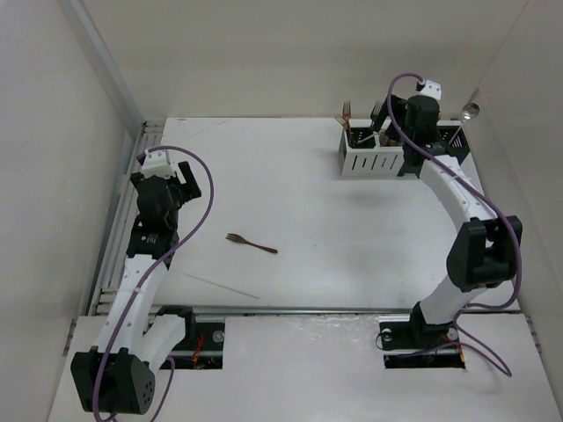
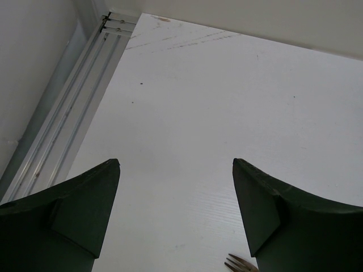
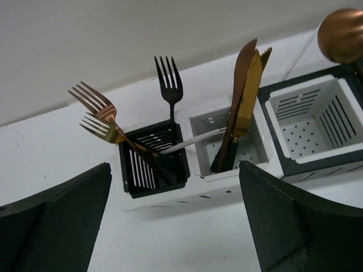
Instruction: Sort the eating utensils into containers
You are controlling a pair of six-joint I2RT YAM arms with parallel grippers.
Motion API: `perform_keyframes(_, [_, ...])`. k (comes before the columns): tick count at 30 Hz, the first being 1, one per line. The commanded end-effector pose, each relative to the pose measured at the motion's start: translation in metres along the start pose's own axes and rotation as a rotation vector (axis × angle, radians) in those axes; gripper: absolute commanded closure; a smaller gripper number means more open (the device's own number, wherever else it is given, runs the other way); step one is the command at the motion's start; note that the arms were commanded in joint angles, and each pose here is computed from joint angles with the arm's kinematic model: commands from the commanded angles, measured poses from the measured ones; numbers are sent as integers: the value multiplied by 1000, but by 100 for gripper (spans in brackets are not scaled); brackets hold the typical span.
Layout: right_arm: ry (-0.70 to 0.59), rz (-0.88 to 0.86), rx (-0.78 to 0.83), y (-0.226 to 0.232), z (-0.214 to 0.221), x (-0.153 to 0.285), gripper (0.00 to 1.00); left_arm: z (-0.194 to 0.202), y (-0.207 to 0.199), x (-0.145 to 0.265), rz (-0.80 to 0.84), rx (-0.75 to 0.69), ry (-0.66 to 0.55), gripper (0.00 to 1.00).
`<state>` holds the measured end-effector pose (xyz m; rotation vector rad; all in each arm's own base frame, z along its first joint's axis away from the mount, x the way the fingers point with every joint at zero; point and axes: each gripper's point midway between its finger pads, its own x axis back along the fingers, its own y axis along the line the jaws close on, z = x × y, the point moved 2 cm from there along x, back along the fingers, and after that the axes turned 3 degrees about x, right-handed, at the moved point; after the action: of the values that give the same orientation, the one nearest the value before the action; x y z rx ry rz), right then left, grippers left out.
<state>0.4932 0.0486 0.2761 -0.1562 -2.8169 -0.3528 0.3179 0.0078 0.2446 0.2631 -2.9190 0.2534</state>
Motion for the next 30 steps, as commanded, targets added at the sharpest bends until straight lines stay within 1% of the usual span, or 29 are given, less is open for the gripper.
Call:
perform_keyframes(1, [-33,55,-73,-6,-16,-13,3,-27,-6,1,27,19,-80,23])
perform_keyframes(3, [-19,60,-69,-5,-10,-27,8,-27,-6,1,27,19,-80,23])
perform_keyframes(5, [-25,68,-70,-4,-15,-34,14,-27,-6,1,27,19,-80,23])
perform_keyframes(6, [-18,80,-68,-5,-11,-39,16,-27,-6,1,27,19,-80,23])
perform_keyframes(7, [-2,96,-99,-7,-5,-42,17,-27,-6,1,27,19,-80,23])
perform_keyframes(8, [-11,93,-112,-5,-9,-41,17,-27,-5,1,17,20,-82,23])
perform_keyframes(10, [31,120,-114,-9,5,-50,20,-27,-5,1,17,20,-82,23])
perform_keyframes(15, [81,159,-111,-15,22,-62,20,-28,-3,1,8,20,-84,23])
perform_keyframes(18, [56,148,-92,-14,25,-75,20,-28,-3,1,8,20,-84,23])
perform_keyframes(19, [41,143,-96,-12,20,-78,22,-28,-3,1,8,20,-84,23])
perform_keyframes(21, [42,142,-73,-12,21,-83,31,-30,-4,1,10,22,-92,23])
perform_keyframes(22, [45,143,-72,-12,23,-86,38,-30,-3,1,9,13,-92,23])
perform_keyframes(23, [37,140,-74,-12,21,-86,56,-30,-3,1,9,13,-92,23])
perform_keyframes(24, [37,140,-74,-12,21,-86,62,-30,-3,1,9,13,-92,23])
perform_keyframes(26, [25,149,-67,-13,18,-87,64,-30,-3,1,9,13,-92,23])
perform_keyframes(29, [17,145,-46,-13,16,-87,64,-30,-3,1,9,13,-92,23])
perform_keyframes(30, [7,142,-49,-12,11,-87,62,-30,-3,1,9,13,-92,23])
